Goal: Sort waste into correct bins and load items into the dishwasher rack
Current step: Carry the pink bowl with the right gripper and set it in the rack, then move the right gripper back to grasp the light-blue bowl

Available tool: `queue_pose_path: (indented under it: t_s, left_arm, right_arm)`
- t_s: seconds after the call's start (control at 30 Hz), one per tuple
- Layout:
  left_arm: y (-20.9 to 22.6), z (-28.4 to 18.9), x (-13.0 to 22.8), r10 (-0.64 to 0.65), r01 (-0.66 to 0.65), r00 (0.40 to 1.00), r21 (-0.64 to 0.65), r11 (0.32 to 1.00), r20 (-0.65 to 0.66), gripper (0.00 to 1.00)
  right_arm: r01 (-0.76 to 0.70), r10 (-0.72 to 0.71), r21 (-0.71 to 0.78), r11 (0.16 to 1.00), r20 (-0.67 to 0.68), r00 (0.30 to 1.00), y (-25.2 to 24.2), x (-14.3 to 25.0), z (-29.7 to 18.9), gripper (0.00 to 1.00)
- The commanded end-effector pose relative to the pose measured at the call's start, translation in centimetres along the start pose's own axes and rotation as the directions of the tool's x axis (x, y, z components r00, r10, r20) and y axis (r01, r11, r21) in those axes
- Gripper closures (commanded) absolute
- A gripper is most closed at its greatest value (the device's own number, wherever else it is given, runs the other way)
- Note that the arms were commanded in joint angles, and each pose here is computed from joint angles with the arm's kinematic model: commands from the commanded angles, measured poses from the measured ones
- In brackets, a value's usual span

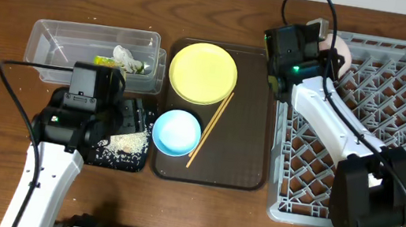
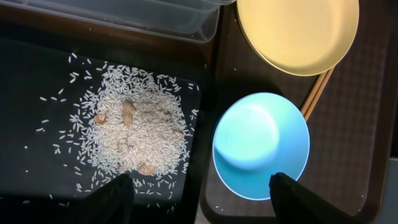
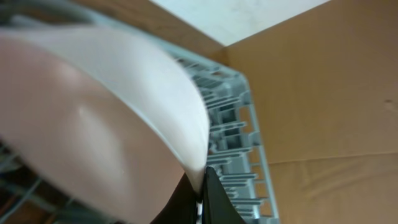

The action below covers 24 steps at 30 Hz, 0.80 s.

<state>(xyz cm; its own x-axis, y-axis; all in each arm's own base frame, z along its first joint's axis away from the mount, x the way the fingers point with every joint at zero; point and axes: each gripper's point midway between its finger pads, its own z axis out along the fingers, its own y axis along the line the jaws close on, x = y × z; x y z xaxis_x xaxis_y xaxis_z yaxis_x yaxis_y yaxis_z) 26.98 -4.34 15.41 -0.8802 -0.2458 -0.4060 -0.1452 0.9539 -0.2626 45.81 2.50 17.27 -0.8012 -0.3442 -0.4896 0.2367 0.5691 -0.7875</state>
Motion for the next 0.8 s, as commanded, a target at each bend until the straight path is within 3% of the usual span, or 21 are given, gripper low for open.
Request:
queue_pose_path:
  t_s: [0.0,0.17,0.2,0.33,0.47,0.57,0.67,0.77]
  left_arm:
    - [0.5,0.2,0.1,0.006,-0.006,1.0,-0.017,1.0,-0.004,0.27]
    - [0.5,0.2,0.1,0.006,-0.006,1.0,-0.017,1.0,-0.004,0.27]
    - [0.5,0.2,0.1,0.006,-0.006,1.0,-0.017,1.0,-0.004,0.27]
    - [0.5,0.2,0.1,0.006,-0.006,1.0,-0.017,1.0,-0.004,0.27]
    - [0.5,0.2,0.1,0.006,-0.006,1.0,-0.018,1.0,-0.004,0.27]
    - [0.5,0.2,0.1,0.006,-0.006,1.0,-0.018,1.0,-0.004,0.27]
    - [0.8,0.2,0.0,0.002,-0.002,1.0,-0.036,0.999,0.0,0.27]
    - [3.0,-0.1,0.0,-0.081,0.084,0.996,-0.162,0.983,0.028,0.27]
  right_arm:
    - [-0.054,0.049,-0.154,0.987,-0.035,0.998,3.5,0.9,-0.5,0.99]
    - [-0.126,0.097,-0.292,0.948,-0.113,0.989,5.1,2.3,-1.8,0.91]
    - [-0.138,0.105,-0.311,0.94,-0.12,0.987,5.1,2.3,-2.2,0.86]
    - [-0.181,0.15,-0.398,0.899,-0.109,0.983,3.8,1.3,-4.2,0.49]
    - [-0.234,0.214,-0.521,0.821,-0.098,0.972,2.2,0.1,-7.0,0.37]
    - [-0.249,0.238,-0.675,0.695,-0.111,0.965,2.6,-0.7,-10.1,0.36]
    - [-0.224,0.2,-0.854,0.469,-0.144,0.969,5.1,-0.9,-14.4,0.37]
    - [-0.19,0.13,-0.939,0.287,-0.158,0.979,7.6,-0.5,-18.1,0.36]
